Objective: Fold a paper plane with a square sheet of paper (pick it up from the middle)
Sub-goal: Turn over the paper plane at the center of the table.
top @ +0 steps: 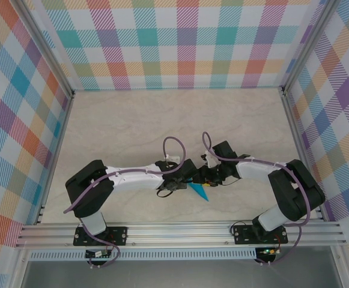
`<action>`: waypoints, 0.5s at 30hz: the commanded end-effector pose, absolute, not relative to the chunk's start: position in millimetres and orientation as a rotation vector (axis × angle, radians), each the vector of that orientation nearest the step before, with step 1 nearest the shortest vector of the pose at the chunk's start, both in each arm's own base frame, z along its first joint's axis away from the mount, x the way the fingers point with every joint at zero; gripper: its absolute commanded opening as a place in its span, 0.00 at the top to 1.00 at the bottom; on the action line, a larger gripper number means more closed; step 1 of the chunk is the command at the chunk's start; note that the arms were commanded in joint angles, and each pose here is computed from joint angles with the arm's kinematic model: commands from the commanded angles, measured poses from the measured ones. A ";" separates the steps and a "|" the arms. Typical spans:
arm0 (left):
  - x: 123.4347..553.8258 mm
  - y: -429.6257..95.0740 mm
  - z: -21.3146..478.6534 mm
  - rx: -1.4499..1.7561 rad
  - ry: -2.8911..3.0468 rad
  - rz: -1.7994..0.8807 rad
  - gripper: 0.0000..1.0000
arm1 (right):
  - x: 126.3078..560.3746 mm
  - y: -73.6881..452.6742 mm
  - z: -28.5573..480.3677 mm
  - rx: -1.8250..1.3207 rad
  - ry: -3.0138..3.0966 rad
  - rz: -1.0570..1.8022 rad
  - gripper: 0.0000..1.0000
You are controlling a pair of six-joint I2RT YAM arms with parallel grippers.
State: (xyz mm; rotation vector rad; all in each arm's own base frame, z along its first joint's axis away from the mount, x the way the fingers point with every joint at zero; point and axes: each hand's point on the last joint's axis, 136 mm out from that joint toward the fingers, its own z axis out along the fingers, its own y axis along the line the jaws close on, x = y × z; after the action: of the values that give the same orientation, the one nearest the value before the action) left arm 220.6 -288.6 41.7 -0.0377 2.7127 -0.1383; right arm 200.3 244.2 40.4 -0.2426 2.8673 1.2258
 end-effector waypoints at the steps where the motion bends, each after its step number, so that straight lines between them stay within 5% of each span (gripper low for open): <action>1: 222.2 -292.1 57.9 -0.049 2.659 -0.220 0.91 | 198.5 251.0 49.2 -0.323 2.825 1.260 0.54; 15: 214.8 -246.0 92.0 -0.223 2.511 -0.329 0.75 | 184.3 248.7 30.5 -0.392 2.911 0.941 0.60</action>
State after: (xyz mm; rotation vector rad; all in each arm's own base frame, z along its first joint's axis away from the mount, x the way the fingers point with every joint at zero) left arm 215.1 -259.4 86.9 -0.1722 2.5557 -0.3458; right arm 180.0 250.1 25.7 -0.3620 2.9256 1.0371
